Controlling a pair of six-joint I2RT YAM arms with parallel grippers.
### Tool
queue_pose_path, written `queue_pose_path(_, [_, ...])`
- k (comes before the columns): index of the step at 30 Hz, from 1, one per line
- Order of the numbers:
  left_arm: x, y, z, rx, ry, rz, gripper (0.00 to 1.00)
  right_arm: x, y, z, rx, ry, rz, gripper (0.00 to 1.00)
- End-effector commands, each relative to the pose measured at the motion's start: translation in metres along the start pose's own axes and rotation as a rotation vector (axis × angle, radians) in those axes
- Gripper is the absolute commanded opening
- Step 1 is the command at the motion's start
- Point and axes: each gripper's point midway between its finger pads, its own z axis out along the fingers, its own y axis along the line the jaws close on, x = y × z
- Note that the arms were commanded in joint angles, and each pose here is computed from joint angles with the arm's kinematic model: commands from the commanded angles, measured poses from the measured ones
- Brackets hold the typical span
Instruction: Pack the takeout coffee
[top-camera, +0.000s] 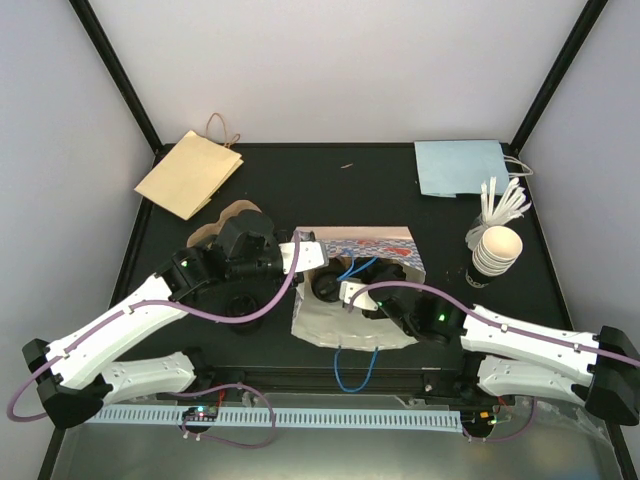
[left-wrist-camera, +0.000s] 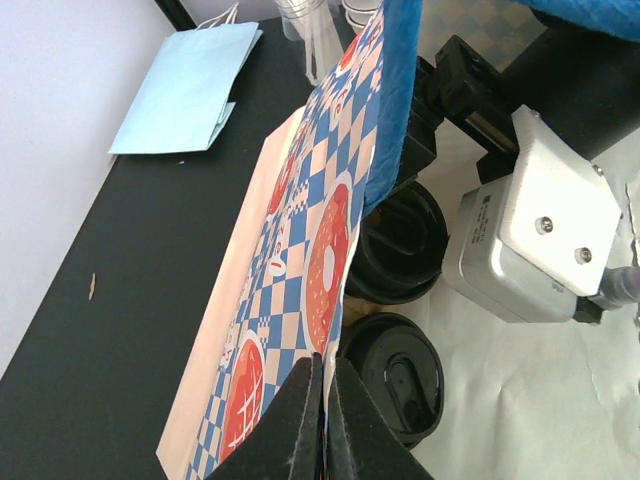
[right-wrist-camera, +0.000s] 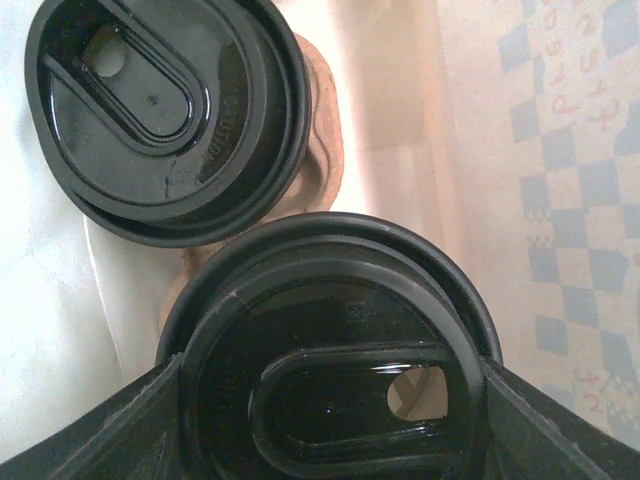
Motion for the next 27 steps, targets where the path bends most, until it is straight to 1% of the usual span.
queue_pose_path(1, [-0.014,-0.005,-0.010,0.016,-0.051,0.031,0.01,0.010,-0.004,0.004,0.031,0.043,-0.005,0.68])
queue_pose_path(6, [-0.015,-0.007,-0.009,0.020,-0.051,0.034,0.02,0.008,0.004,0.003,-0.025,0.032,0.007,0.68])
queue_pose_path(13, [-0.015,-0.006,-0.008,0.009,-0.045,0.042,0.02,0.020,0.017,0.001,-0.085,0.082,-0.020,0.67])
queue_pose_path(16, [-0.016,-0.006,-0.007,0.007,-0.042,0.043,0.02,0.022,0.016,0.000,-0.080,0.095,-0.017,0.67])
queue_pose_path(27, [-0.009,-0.002,-0.004,-0.021,-0.007,0.048,0.02,0.027,0.003,-0.015,-0.064,0.125,0.081,0.67])
